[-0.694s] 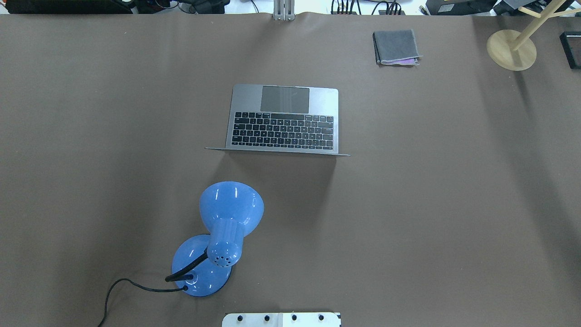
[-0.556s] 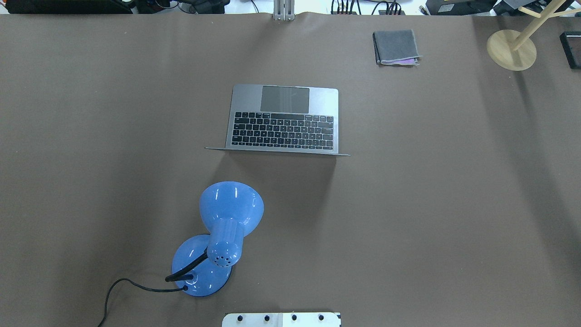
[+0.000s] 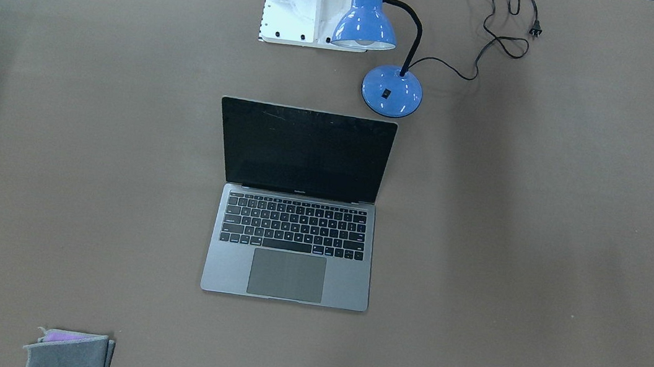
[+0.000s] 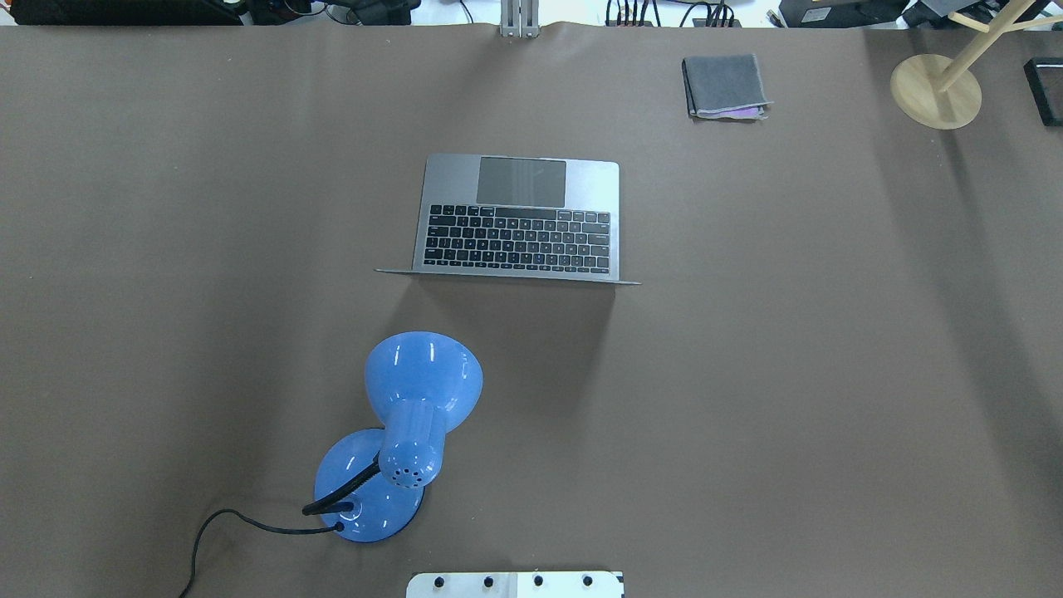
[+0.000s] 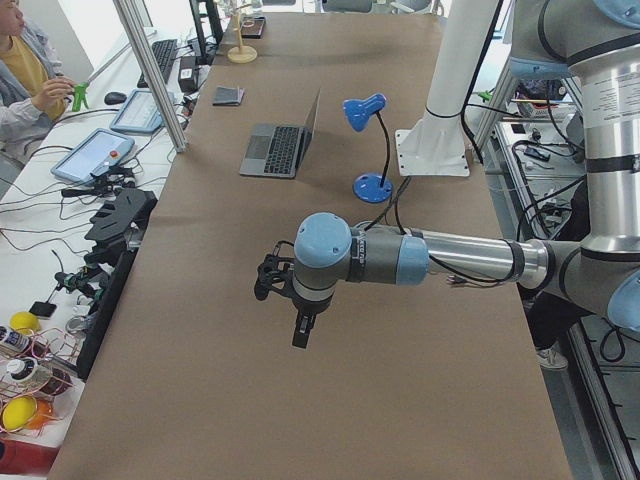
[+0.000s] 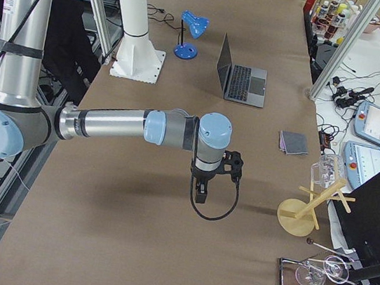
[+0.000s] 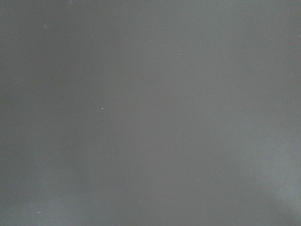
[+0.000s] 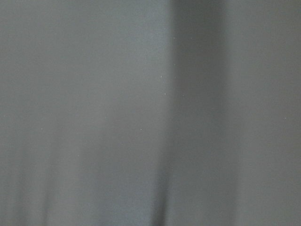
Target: Close laptop
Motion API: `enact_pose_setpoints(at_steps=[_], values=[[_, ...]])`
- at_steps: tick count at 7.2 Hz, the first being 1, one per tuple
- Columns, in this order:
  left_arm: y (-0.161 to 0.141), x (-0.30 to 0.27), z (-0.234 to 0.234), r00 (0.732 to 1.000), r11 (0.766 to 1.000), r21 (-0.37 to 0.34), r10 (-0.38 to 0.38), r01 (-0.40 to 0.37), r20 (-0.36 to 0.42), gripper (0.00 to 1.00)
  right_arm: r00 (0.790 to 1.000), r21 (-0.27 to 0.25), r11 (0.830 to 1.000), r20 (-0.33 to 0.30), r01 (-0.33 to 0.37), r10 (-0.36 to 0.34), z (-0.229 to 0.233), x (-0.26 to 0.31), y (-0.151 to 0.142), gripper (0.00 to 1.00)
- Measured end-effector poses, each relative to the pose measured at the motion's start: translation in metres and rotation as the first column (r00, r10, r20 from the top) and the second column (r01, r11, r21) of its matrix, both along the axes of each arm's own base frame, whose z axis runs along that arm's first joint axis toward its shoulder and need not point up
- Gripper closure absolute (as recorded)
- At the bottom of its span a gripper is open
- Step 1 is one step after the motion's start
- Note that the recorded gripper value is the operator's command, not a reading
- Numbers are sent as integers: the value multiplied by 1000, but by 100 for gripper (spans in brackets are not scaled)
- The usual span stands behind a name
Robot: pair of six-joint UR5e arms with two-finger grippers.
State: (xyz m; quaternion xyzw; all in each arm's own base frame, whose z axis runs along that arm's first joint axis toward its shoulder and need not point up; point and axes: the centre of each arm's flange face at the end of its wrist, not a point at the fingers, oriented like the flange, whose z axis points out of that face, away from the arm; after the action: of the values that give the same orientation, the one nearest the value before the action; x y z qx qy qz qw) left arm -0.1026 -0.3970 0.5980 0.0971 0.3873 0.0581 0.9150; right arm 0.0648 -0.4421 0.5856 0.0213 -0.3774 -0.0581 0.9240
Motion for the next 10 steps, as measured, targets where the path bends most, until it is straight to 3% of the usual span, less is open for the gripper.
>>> enact_pose_setpoints(at_steps=[3, 6, 8, 10], values=[[7, 2, 7, 1000, 1000, -16, 2, -2, -6, 2, 1000, -3, 1000, 24, -1, 2, 0, -2, 1, 0], [5, 2, 3, 1000, 1000, 18, 0, 0, -9, 2, 992, -13, 1000, 125, -3, 4, -3, -8, 6, 0], [3, 8, -7, 997, 1000, 12, -17, 18, -75, 2, 988, 30, 1000, 156, 5, -9, -19, -15, 6, 0], [-2, 21, -26, 990, 999, -1, -40, 40, -135, 2, 986, 63, 998, 167, 12, -22, -63, -43, 11, 0]])
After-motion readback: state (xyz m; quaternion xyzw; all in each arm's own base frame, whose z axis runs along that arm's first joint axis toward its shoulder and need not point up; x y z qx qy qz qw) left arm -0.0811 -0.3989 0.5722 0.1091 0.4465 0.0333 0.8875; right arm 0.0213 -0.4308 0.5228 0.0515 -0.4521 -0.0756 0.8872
